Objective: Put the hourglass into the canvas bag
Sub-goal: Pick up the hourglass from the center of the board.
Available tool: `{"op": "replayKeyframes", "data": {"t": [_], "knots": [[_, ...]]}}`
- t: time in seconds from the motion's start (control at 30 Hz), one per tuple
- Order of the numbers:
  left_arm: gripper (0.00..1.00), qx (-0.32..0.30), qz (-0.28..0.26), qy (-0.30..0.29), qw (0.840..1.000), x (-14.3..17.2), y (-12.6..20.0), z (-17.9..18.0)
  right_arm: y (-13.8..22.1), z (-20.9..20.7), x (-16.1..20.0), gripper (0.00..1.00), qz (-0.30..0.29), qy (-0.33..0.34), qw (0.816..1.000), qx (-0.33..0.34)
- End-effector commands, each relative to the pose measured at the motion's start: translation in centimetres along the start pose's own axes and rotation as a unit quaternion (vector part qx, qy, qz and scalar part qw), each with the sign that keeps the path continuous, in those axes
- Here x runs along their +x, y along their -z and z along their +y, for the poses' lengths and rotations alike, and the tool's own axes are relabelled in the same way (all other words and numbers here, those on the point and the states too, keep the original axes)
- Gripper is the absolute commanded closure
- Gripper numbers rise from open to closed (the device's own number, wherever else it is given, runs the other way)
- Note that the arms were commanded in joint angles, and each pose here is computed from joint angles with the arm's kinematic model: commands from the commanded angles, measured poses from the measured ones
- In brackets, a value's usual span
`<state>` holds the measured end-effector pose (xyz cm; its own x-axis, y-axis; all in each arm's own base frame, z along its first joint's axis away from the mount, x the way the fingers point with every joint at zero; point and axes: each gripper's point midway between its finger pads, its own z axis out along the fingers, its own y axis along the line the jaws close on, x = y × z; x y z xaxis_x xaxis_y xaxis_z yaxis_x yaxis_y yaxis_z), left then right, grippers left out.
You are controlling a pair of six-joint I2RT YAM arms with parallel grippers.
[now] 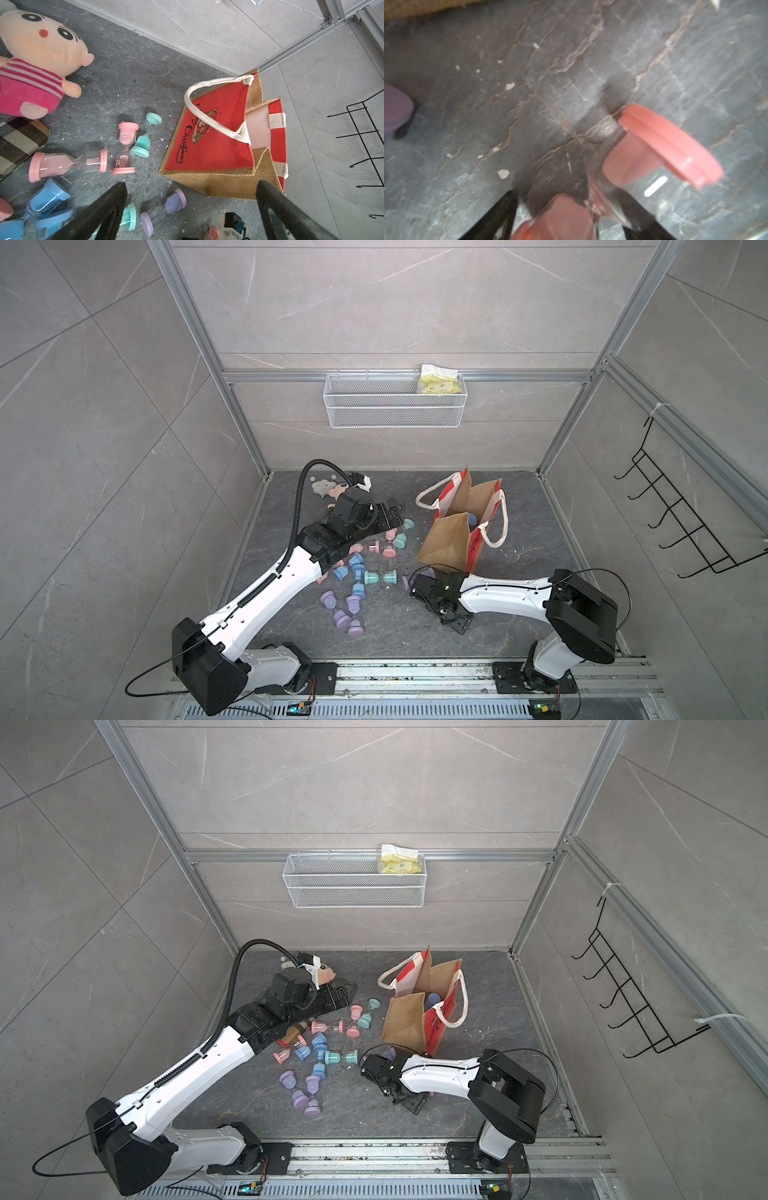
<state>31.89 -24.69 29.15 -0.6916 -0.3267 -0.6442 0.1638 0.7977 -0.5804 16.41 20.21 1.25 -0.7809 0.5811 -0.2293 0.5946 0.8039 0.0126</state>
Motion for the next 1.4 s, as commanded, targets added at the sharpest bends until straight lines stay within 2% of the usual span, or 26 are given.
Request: {"op": "replayKeyframes", "data": {"t": [0.0, 0.5, 0.77, 1.0, 1.17, 1.37], "knots": [[0.00, 0.003, -0.017, -0.014, 1.000, -1.1, 0.4, -0.6, -0.5, -1.9, 0.0, 0.30, 0.005, 0.015, 0.999, 0.036], [0.00, 0.005, -0.008, -0.015, 1.000, -0.8, -0.1, -0.7, 0.0, -2.1, 0.3, 0.73, 0.029, 0.067, 0.997, 0.024], [0.00, -0.001, -0.018, -0.024, 1.000, -1.2, 0.0, -0.6, 1.3, -2.1, -0.3, 0.83, 0.020, 0.077, 0.997, 0.003], [0.00, 0.009, -0.029, -0.050, 0.998, -1.9, 0.1, -1.2, 3.6, -2.4, -2.0, 0.89, -0.011, 0.095, 0.995, -0.018], [0.00, 0.021, -0.031, -0.089, 0.995, -2.2, -0.3, -2.0, 6.7, -3.8, -4.1, 0.93, -0.049, 0.104, 0.993, -0.026], [0.00, 0.036, -0.019, -0.129, 0.991, -3.1, -2.5, -4.0, 12.4, -5.6, -7.8, 0.96, -0.117, 0.118, 0.985, -0.051]]}}
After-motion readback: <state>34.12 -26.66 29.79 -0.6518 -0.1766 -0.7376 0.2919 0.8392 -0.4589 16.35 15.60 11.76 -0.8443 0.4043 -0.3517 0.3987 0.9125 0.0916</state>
